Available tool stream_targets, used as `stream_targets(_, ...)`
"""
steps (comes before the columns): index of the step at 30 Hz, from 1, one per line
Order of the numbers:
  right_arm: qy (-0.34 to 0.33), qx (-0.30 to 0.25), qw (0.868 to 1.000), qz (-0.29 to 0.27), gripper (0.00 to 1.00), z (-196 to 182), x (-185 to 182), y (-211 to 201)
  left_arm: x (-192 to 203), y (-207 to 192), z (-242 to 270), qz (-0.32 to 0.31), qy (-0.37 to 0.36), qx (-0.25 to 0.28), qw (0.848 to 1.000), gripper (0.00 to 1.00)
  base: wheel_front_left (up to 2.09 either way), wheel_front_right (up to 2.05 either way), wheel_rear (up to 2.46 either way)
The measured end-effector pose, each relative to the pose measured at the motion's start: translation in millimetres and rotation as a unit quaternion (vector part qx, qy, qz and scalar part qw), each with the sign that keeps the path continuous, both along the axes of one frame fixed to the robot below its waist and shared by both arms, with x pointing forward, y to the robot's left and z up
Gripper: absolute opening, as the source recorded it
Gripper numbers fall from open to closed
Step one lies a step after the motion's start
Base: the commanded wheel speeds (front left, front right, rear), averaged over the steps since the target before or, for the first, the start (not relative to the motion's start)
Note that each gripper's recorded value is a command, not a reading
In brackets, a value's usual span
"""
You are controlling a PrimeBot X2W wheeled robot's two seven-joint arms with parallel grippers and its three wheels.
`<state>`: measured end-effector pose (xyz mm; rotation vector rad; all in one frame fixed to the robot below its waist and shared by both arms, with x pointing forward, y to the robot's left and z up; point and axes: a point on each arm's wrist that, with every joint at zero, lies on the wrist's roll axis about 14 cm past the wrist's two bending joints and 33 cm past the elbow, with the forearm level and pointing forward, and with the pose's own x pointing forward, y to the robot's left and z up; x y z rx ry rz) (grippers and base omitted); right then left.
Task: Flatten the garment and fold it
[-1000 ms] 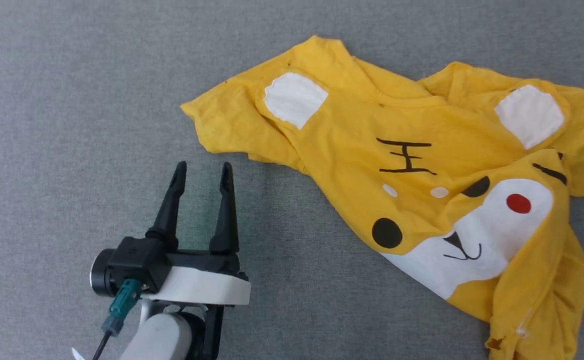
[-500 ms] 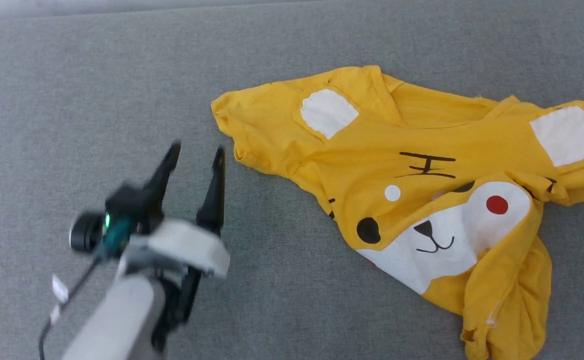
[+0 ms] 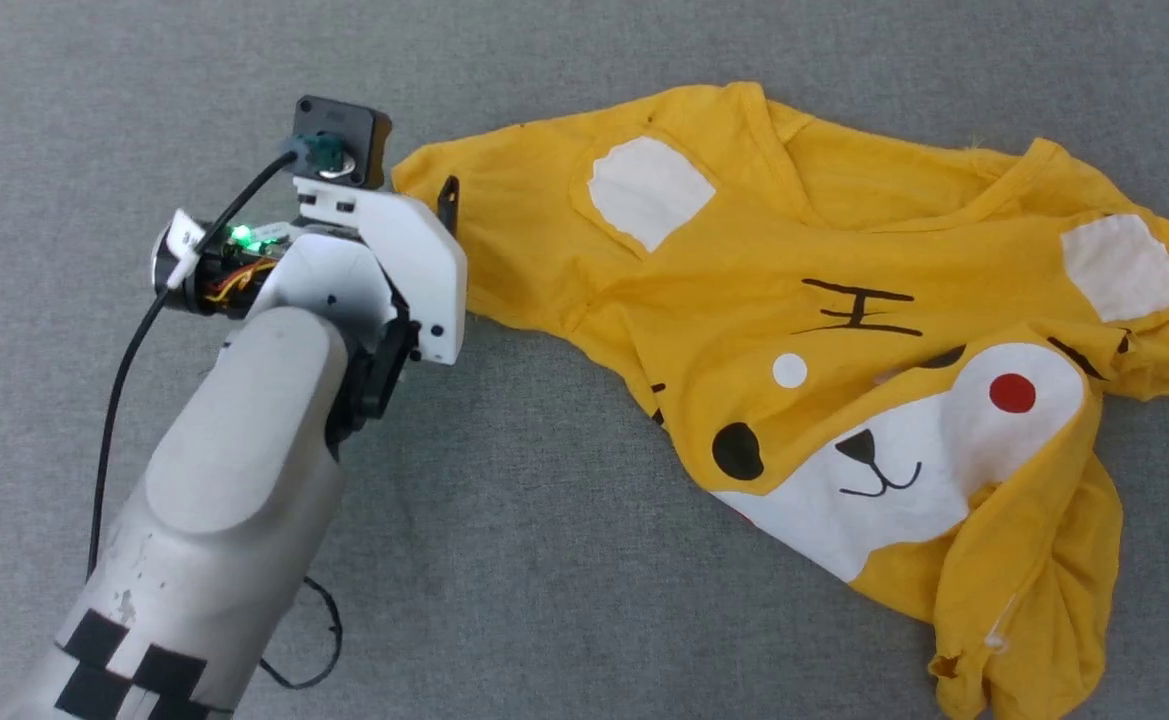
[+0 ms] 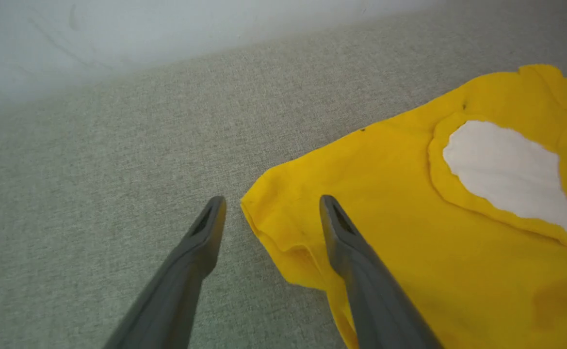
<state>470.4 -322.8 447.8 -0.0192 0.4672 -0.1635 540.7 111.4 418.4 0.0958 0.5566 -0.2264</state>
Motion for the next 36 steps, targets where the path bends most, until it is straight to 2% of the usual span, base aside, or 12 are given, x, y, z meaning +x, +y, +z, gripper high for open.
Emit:
stream_targets(6,0.011,-0.008,1.0,0.003,0.0,-4.9,-1.0,-3.8,-2.3,-0.8,-29.8,0.01,0.056,0.008,0.998,1.0,0.0,0.0,0.0)
stream_targets(15,0.02,-0.014,1.0,0.01,0.0,-7.4,-1.0,-4.8,5.3,-0.2,-38.8,0.036,0.097,0.002,0.995,1.0,0.0,0.0,0.0)
stream_targets(16,0.021,-0.014,1.0,0.011,0.0,-8.2,-0.7,-4.4,5.2,-0.4,-40.6,0.037,0.103,0.002,0.994,0.33,0.0,0.0,0.0)
stream_targets(17,0.022,-0.015,1.0,0.012,0.0,-8.9,-0.5,-3.9,6.1,-0.5,-40.9,0.038,0.108,0.002,0.993,0.0,0.0,0.0,0.0)
stream_targets(23,0.022,-0.017,0.999,0.02,0.0,-8.1,2.2,-0.1,7.0,1.9,-39.3,0.043,0.112,-0.006,0.993,0.0,0.0,0.0,0.0)
stream_targets(28,0.003,-0.017,1.0,0.025,0.0,2.2,4.7,2.9,8.8,5.9,-25.9,0.04,0.069,-0.014,0.997,0.0,0.0,0.0,0.0)
stream_targets(32,-0.023,-0.018,0.999,0.035,0.0,18.0,7.0,9.2,18.2,19.6,5.7,0.047,-0.007,-0.029,0.998,0.0,0.0,0.0,0.0)
stream_targets(36,-0.055,-0.022,0.997,0.056,0.0,43.2,10.4,22.5,30.3,36.3,63.4,0.052,-0.107,-0.047,0.992,0.0,0.0,0.0,0.0)
